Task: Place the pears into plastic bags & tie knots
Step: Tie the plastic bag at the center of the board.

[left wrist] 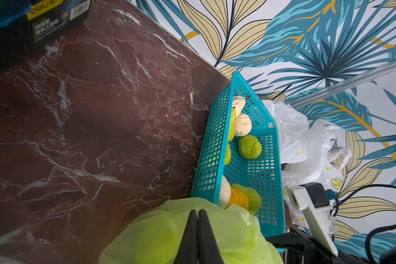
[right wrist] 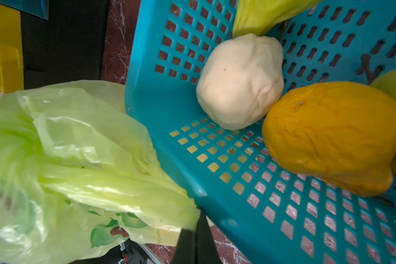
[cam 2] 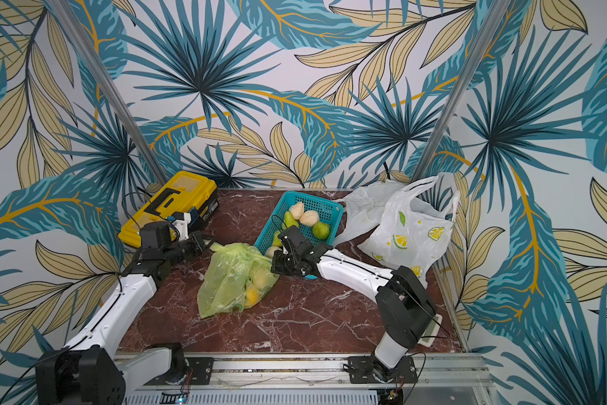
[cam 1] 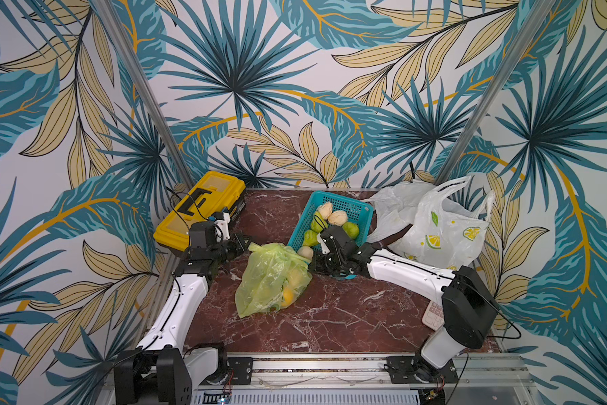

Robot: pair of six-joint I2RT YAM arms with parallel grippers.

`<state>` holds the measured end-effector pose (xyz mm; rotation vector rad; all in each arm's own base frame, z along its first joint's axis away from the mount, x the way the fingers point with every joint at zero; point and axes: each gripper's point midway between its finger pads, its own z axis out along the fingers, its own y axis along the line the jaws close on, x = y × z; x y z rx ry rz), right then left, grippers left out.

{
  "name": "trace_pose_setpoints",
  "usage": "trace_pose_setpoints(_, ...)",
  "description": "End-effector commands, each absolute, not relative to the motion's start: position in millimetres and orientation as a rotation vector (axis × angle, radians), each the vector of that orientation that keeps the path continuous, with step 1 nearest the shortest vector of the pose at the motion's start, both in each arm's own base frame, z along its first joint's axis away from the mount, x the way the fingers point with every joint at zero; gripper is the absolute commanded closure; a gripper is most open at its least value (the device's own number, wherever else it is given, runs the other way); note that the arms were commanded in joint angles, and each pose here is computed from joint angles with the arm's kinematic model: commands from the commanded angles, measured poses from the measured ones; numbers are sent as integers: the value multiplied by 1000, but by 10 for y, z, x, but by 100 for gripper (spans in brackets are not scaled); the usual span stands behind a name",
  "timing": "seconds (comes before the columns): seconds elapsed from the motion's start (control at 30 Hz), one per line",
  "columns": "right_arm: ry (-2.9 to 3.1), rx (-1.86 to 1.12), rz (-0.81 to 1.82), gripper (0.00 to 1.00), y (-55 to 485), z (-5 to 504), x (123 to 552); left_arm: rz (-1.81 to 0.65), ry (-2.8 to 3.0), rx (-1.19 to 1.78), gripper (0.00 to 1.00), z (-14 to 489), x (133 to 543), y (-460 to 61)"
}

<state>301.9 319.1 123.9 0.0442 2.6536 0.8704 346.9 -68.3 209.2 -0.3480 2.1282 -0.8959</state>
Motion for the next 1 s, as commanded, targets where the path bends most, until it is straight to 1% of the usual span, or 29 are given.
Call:
trace_pose_setpoints(0.0,2732,266,644,100,2565,796,3021,-815,2053,-378,100,2153,3428,-387)
trace_pose_setpoints(0.07,2750,302,583,100,2324,657,2992,-733,2047,-428,100,2025,3365,-145)
trace_pose_setpoints(0.13,2777,253,474,100,2152,547,2951,-666,2080,-449,100,1883,3313,-44)
trace_pose_setpoints(0.27,2847,156,391,100,2154,430,2943,-819,2134,-433,100,1800,3364,-220)
trace_pose_setpoints(0.33,2831,115,412,100,2228,534,2980,-838,2115,-430,100,1900,3393,-232)
trace_pose_setpoints(0.43,2738,45,465,100,2365,814,3051,-884,2063,-347,100,2220,3388,-335)
trace_pose_setpoints(0.47,2737,40,501,100,2416,843,3046,-867,2062,-337,100,2238,3380,-328)
trace_pose_setpoints(0.57,2778,29,447,100,2353,749,3002,-741,2109,-382,100,2013,3361,-162)
trace_pose_setpoints(0.63,2767,-56,493,100,2416,880,2960,-780,2108,-350,100,2039,3352,-214)
trace_pose_setpoints(0.67,2735,-119,555,97,2496,1012,2929,-813,2095,-341,96,2109,3347,-255)
trace_pose_setpoints(0.73,2660,-209,642,78,2596,1284,2877,-867,2081,-311,74,2236,3326,-334)
trace_pose_setpoints(0.77,2624,-251,674,66,2624,1411,2855,-862,2088,-320,63,2278,3304,-330)
trace_pose_setpoints(0.83,2565,-318,692,53,2639,1601,2818,-807,2089,-329,50,2372,3283,-273)
trace_pose_setpoints(0.87,2545,-344,693,46,2639,1666,2803,-773,2087,-338,46,2429,3266,-237)
trace_pose_setpoints(0.97,2515,-452,710,36,2784,1775,2736,-694,2095,-376,37,2560,3197,-149)
